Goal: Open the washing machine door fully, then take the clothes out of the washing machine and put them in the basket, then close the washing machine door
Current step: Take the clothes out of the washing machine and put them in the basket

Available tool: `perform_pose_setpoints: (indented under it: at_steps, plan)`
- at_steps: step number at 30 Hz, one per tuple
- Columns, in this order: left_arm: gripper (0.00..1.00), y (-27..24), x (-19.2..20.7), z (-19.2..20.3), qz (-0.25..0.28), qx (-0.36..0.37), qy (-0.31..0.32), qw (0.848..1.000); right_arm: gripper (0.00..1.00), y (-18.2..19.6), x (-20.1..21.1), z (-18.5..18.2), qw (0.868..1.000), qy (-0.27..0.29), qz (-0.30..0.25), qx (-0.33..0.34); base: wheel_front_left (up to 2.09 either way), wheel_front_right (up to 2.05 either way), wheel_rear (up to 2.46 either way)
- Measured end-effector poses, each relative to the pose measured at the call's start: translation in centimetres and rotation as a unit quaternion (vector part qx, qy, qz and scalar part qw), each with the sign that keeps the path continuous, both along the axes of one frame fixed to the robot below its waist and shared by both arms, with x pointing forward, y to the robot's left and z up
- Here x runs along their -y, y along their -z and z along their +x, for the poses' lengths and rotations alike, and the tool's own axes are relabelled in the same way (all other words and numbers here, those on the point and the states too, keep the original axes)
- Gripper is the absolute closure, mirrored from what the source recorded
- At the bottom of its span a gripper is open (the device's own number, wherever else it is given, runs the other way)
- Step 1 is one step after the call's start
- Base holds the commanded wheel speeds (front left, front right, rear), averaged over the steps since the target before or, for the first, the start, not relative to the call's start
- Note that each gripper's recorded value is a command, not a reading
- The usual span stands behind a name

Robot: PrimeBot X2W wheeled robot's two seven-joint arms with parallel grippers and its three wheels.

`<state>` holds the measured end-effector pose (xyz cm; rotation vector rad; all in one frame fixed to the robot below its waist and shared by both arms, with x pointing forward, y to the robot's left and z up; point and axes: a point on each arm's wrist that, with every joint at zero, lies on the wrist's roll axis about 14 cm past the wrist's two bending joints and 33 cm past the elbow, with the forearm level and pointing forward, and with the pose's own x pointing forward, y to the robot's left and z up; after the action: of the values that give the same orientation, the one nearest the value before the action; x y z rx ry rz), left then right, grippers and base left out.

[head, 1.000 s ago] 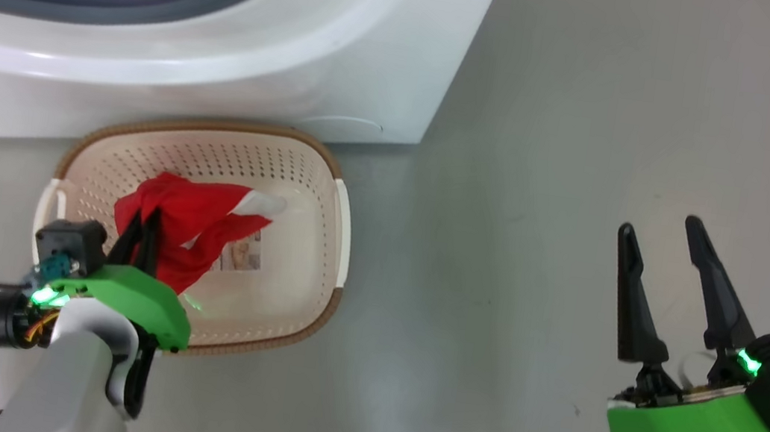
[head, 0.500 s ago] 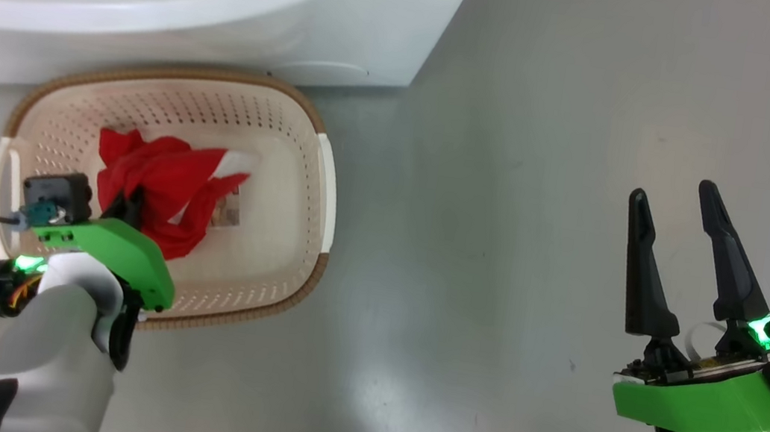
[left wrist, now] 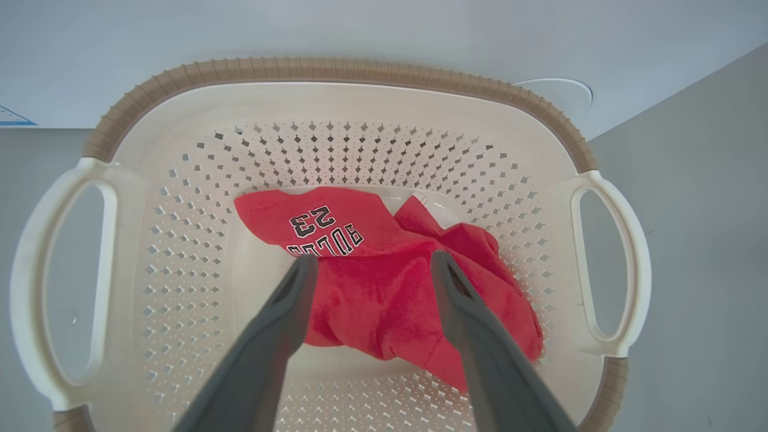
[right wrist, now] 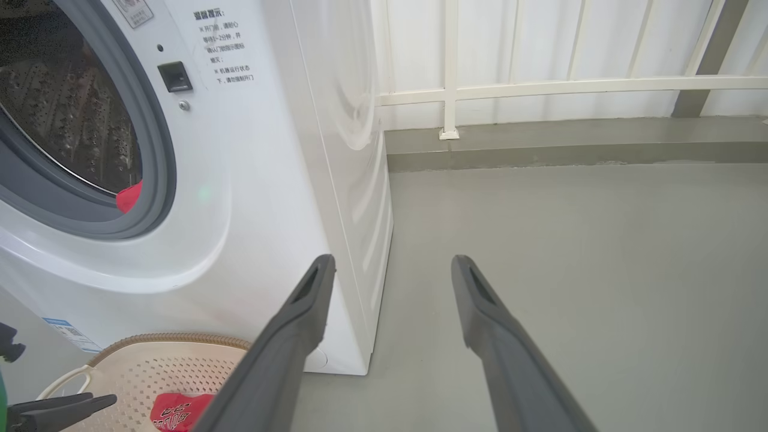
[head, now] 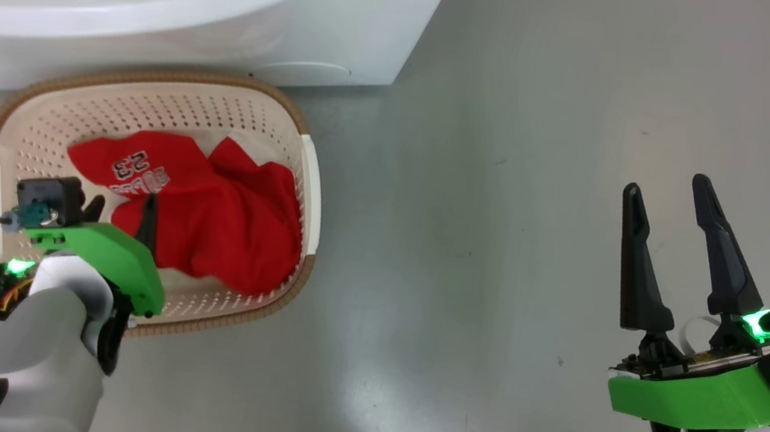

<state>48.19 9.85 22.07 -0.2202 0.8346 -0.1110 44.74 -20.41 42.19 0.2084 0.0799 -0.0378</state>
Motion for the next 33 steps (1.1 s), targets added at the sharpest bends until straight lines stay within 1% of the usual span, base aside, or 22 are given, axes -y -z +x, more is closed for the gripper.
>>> perform_pose_setpoints:
  at_steps: [8,13,18,20,25,26,30,33]
  plan:
    - [0.00,-3.8,-0.4,2.2,0.005,0.073,-0.005,0.997,0.00,-1.5,-0.4,-0.1,1.000,-0.005,0.004,0.018,0.00,0.00,0.00]
    - [0.00,-7.7,-0.3,3.8,-0.008,0.149,-0.015,0.989,0.00,-2.7,-0.9,0.0,0.999,-0.012,0.007,0.035,0.00,0.00,0.00]
    - [0.00,-10.7,-0.4,3.4,-0.013,0.201,-0.016,0.979,0.00,-3.5,-1.5,-0.2,0.999,-0.018,0.012,0.044,0.00,0.00,0.00]
    - [0.00,-12.0,-0.6,3.4,-0.011,0.224,-0.019,0.974,0.00,-3.8,-1.6,-0.4,0.999,-0.020,0.013,0.047,0.00,0.00,0.00]
    - [0.00,-16.4,-1.1,3.4,-0.010,0.291,-0.025,0.956,0.00,-5.1,-1.9,-0.5,0.998,-0.026,0.007,0.063,0.00,0.00,0.00]
    - [0.00,-16.4,-1.1,3.4,-0.010,0.291,-0.025,0.956,0.00,-5.1,-1.9,-0.5,0.998,-0.026,0.007,0.063,0.00,0.00,0.00]
    - [0.00,-19.2,-1.4,2.5,-0.006,0.331,-0.023,0.943,0.00,-6.5,-1.3,-0.8,0.997,-0.019,-0.014,0.079,0.00,0.00,0.00]
    - [0.00,-21.2,-1.8,1.8,-0.002,0.357,-0.030,0.934,0.00,-7.2,-0.9,-1.3,0.996,-0.013,-0.015,0.087,0.00,0.00,0.00]
